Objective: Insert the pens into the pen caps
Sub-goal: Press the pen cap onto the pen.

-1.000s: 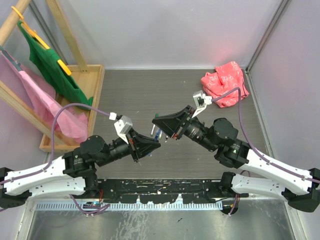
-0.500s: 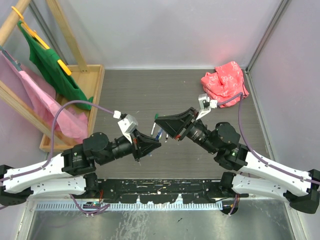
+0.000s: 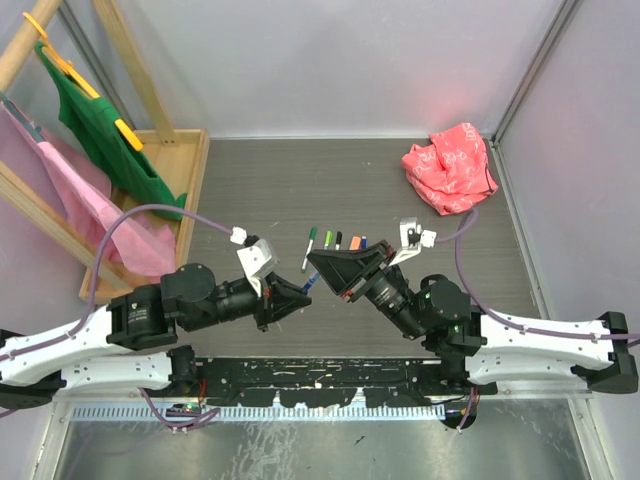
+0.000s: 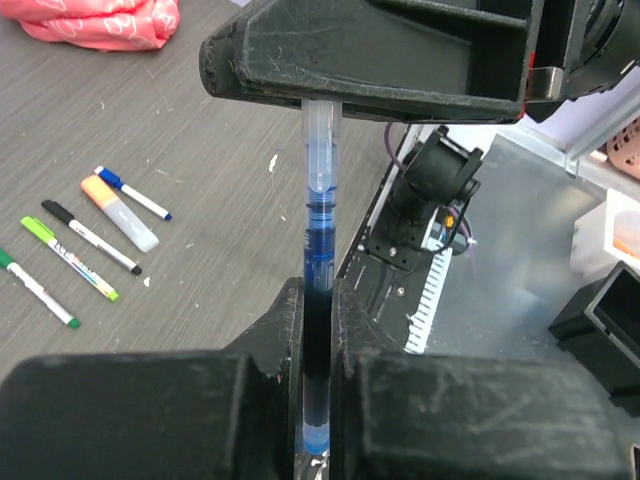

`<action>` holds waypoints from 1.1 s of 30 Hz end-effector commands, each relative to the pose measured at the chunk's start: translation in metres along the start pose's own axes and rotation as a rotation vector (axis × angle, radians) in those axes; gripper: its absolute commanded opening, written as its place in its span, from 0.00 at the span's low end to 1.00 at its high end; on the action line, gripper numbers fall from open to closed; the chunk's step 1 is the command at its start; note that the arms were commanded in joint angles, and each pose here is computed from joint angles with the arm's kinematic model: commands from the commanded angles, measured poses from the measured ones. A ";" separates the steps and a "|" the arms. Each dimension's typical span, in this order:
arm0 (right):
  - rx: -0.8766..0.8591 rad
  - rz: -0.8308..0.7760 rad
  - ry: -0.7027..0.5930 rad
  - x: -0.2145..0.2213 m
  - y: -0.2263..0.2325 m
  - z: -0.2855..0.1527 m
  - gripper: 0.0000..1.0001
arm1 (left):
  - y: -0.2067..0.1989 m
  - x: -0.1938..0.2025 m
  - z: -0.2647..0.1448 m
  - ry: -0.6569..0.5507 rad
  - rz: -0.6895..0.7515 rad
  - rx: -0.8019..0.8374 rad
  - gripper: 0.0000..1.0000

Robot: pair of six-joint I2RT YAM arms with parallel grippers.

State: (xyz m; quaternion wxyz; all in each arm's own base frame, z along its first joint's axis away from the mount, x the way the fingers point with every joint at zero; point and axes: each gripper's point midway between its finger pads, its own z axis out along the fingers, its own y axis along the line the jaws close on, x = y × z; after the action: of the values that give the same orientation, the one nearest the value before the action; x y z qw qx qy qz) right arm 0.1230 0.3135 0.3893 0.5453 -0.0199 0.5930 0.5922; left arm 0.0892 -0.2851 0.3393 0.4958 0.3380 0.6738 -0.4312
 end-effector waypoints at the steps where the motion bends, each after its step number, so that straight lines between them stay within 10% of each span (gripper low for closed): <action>1: 0.057 -0.145 0.564 0.166 -0.047 -0.064 0.00 | -0.008 -0.173 -0.040 -0.594 -0.058 -0.013 0.00; 22: 0.155 -0.190 0.696 0.259 -0.080 -0.111 0.00 | -0.021 -0.206 -0.046 -0.719 -0.118 0.052 0.00; 33: 0.183 -0.158 0.509 0.204 -0.072 -0.093 0.00 | -0.017 -0.198 -0.048 -0.712 -0.125 0.040 0.00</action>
State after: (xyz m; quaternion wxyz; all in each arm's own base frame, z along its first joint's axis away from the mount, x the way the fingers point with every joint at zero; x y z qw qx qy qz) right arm 0.0984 0.3418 0.2685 0.5019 0.0564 0.6820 0.5289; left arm 0.0676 -0.2415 0.2374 0.3470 0.4345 0.7755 -0.2990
